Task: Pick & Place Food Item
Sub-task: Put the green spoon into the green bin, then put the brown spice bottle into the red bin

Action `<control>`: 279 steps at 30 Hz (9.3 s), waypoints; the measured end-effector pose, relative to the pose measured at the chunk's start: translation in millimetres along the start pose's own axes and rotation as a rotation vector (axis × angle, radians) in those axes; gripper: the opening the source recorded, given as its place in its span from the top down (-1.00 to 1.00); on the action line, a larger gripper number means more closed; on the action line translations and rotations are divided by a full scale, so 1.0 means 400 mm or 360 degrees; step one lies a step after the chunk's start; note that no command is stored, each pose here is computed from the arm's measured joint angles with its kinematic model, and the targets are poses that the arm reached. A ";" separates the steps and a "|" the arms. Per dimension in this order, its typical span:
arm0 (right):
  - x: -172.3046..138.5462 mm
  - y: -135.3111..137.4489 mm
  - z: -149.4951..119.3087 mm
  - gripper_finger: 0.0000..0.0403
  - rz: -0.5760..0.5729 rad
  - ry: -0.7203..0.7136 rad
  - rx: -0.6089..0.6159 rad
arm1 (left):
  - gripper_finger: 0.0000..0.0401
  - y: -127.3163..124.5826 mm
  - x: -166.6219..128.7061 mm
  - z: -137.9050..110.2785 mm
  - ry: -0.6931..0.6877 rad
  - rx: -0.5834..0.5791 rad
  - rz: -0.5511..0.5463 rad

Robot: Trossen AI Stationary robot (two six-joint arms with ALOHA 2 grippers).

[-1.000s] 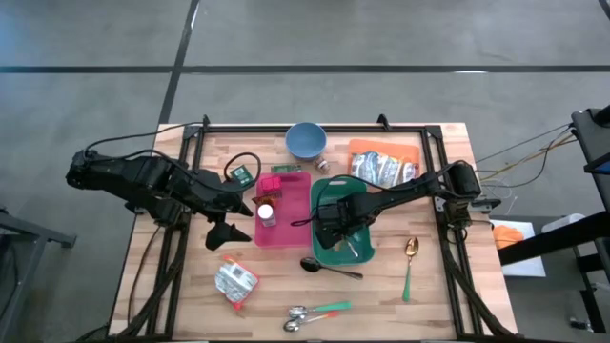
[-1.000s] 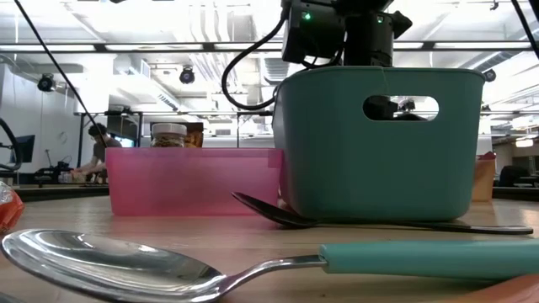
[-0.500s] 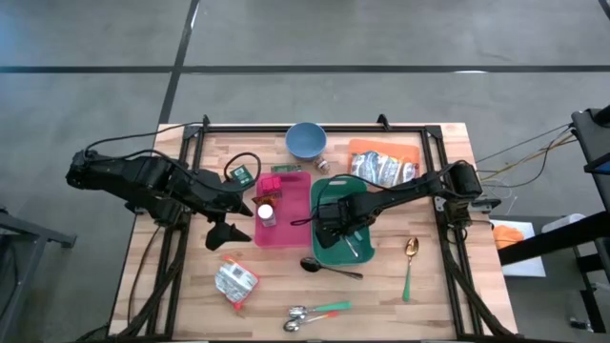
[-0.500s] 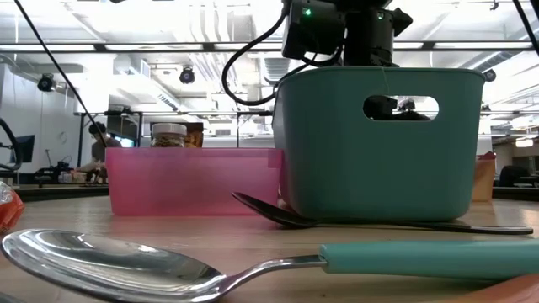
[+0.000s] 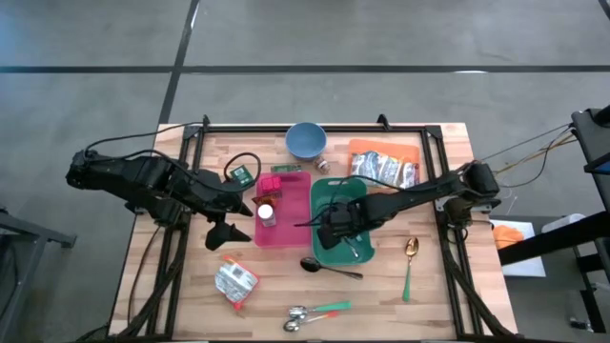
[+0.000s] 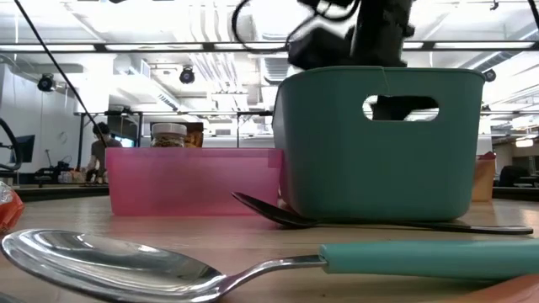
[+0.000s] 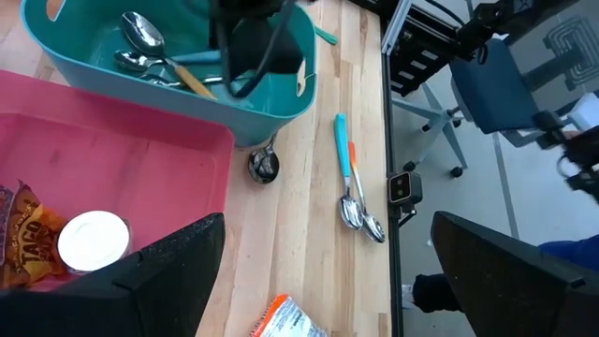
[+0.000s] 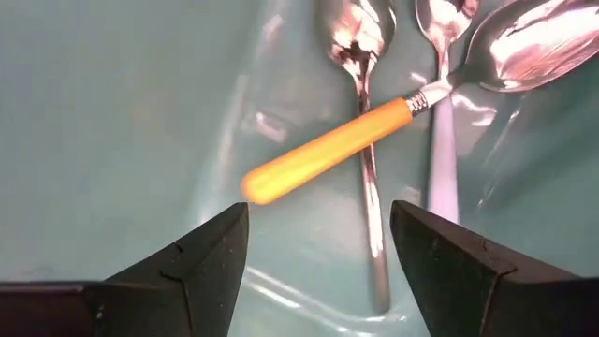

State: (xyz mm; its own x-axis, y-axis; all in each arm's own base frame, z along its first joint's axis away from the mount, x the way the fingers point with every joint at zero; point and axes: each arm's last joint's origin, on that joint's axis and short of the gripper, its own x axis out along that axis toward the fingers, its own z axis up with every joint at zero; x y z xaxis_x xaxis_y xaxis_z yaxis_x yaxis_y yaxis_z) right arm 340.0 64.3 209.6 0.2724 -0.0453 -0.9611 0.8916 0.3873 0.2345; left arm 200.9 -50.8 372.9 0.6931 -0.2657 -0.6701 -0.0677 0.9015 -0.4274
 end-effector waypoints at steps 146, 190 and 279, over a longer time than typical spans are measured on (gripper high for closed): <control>-0.251 -0.184 -0.317 0.94 -0.0500 -0.0145 0.0343 | -0.90 0.005 0.000 -0.009 0.0059 -0.0019 0.0035; -0.093 -0.078 -0.015 0.94 0.0253 -0.0467 0.0497 | -0.90 0.007 0.001 -0.007 0.0028 -0.0045 0.0073; 0.133 -0.003 0.021 0.46 -0.0258 0.0201 -0.0047 | -0.90 0.007 0.001 -0.009 0.0040 -0.0060 0.0078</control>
State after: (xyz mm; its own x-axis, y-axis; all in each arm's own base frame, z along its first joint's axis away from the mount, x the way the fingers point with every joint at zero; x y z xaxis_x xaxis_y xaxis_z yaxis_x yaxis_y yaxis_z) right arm 356.4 53.9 159.5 0.0768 0.0057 -0.9970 0.9087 0.4111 0.0724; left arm 198.3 -49.5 369.1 0.6701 -0.2303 -0.7056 -0.1284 0.9004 -0.4157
